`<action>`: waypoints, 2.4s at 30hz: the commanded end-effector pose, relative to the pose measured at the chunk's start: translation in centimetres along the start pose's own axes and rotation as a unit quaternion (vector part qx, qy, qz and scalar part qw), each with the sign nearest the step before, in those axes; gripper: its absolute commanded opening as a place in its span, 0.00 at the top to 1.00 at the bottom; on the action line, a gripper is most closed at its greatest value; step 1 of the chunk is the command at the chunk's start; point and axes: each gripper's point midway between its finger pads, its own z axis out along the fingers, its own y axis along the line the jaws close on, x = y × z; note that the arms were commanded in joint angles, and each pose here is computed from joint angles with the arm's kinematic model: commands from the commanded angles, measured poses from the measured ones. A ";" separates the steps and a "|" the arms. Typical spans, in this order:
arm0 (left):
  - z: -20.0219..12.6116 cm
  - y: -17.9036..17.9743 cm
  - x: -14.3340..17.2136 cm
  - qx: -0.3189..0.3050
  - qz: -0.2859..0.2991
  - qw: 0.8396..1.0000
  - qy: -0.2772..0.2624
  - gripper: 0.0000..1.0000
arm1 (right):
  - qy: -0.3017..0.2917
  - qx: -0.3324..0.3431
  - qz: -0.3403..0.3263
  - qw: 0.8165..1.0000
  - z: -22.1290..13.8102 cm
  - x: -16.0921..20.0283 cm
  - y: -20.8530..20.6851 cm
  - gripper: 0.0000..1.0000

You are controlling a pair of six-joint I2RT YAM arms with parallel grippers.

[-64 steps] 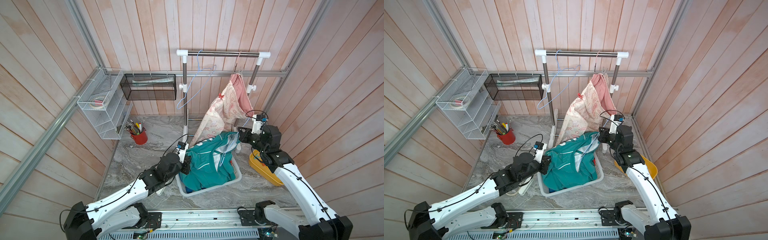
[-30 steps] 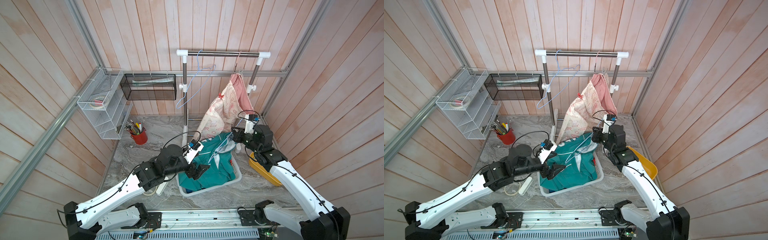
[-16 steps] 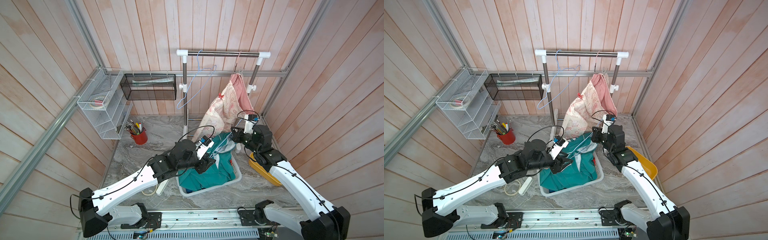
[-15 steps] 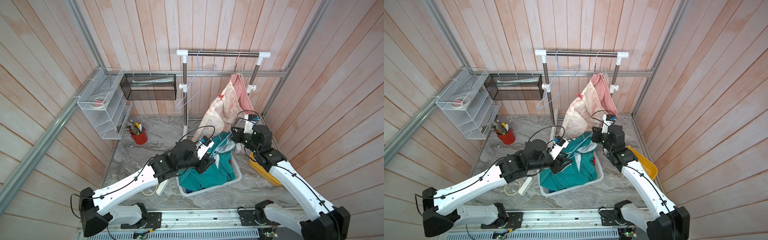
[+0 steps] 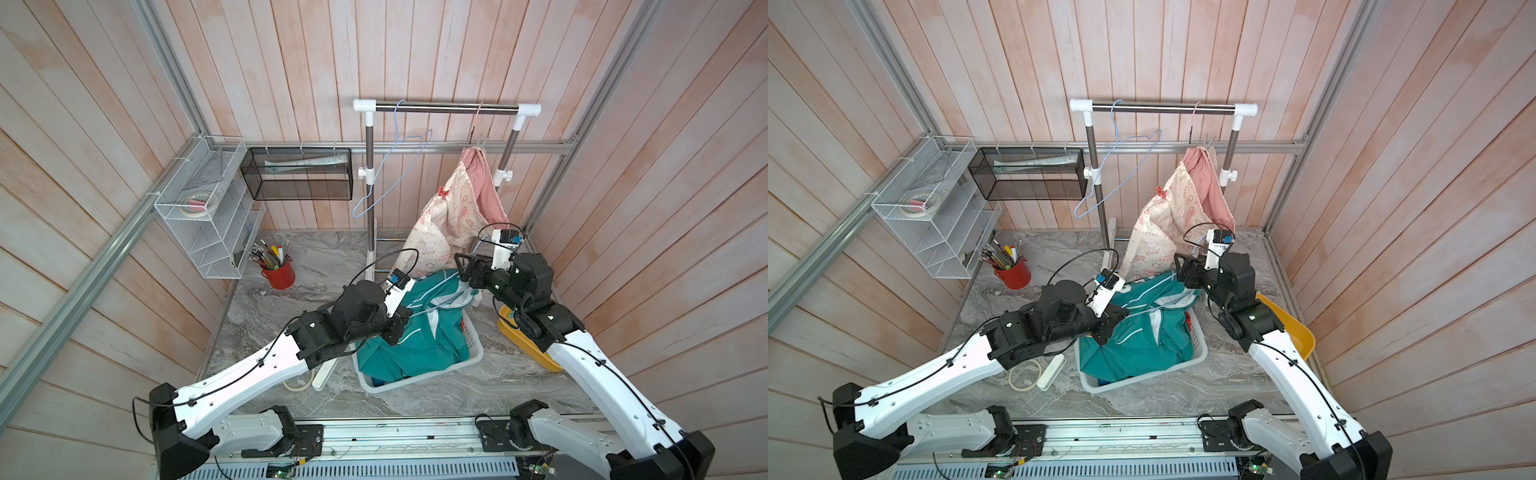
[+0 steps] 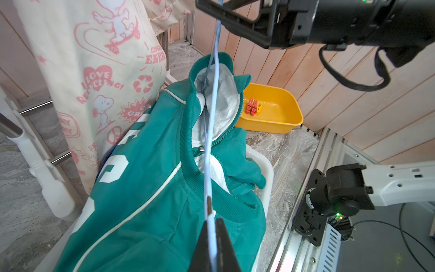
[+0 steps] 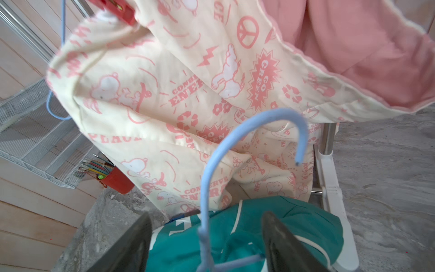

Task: Remove the clothespins securing jackets to the hanger
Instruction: Remove the jacket from the hanger, then place the hanger at the clothesline.

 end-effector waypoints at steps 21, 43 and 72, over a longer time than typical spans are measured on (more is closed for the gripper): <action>-18.1 -0.8 -8.2 0.014 0.009 0.979 -0.205 1.00 | -0.136 0.108 0.065 0.983 -7.1 -7.5 -3.1 0.03; -22.3 5.8 -14.8 -0.230 0.044 0.927 -0.294 1.00 | -0.057 0.109 0.086 0.989 -2.4 -1.7 -6.0 0.03; -8.5 13.0 -25.5 -0.136 -0.008 0.955 -0.262 1.00 | -0.013 0.121 0.094 0.988 -0.7 1.5 -9.0 0.02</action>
